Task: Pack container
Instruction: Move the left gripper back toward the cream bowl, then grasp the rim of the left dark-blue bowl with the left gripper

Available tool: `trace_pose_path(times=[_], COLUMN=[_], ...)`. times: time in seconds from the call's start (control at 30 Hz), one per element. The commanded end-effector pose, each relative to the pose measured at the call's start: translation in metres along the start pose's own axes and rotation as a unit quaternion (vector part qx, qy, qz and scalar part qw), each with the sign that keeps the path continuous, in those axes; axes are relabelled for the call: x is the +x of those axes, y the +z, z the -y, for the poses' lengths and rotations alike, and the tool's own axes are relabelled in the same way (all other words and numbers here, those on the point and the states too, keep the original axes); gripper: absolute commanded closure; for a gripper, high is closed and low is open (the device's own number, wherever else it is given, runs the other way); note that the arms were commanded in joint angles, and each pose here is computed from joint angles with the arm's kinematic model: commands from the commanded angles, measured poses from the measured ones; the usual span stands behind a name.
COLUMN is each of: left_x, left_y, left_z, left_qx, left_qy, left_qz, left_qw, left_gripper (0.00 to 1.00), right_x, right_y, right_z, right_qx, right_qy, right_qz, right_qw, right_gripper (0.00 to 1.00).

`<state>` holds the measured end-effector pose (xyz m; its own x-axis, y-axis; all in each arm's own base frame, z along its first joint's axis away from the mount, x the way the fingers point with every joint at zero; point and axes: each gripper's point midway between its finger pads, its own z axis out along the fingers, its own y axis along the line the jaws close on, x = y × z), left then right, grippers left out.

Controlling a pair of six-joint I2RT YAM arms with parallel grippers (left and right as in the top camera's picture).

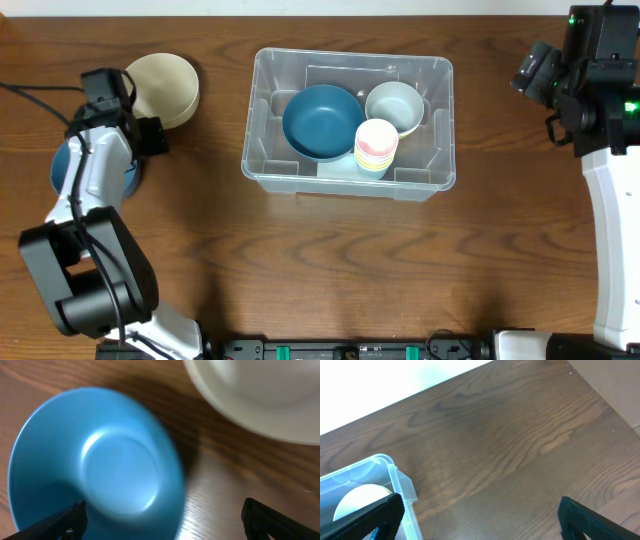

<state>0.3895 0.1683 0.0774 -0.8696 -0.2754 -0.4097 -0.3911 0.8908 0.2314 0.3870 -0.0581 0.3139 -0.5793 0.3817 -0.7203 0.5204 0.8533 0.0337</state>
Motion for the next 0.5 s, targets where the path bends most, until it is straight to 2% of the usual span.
trace_pose_path(times=[0.0, 0.13, 0.37, 0.47], left_x=[0.014, 0.019, 0.015, 0.016], left_y=[0.017, 0.026, 0.027, 0.027], left_z=[-0.014, -0.010, 0.002, 0.002], left_qx=[-0.015, -0.003, 0.031, 0.031], left_qy=[-0.004, -0.016, -0.019, -0.020], left_qz=[-0.029, -0.040, -0.033, -0.035], left_qw=[0.999, 0.999, 0.999, 0.999], left_gripper=[0.00, 0.14, 0.67, 0.86], right_x=[-0.003, -0.003, -0.003, -0.003], right_y=[0.000, 0.000, 0.000, 0.000], right_z=[0.002, 0.002, 0.002, 0.002], right_qx=[0.004, 0.004, 0.004, 0.004], right_qy=[0.008, 0.008, 0.008, 0.008], right_qz=[0.003, 0.003, 0.003, 0.003], right_qw=[1.000, 1.000, 1.000, 1.000], right_gripper=[0.01, 0.01, 0.01, 0.01])
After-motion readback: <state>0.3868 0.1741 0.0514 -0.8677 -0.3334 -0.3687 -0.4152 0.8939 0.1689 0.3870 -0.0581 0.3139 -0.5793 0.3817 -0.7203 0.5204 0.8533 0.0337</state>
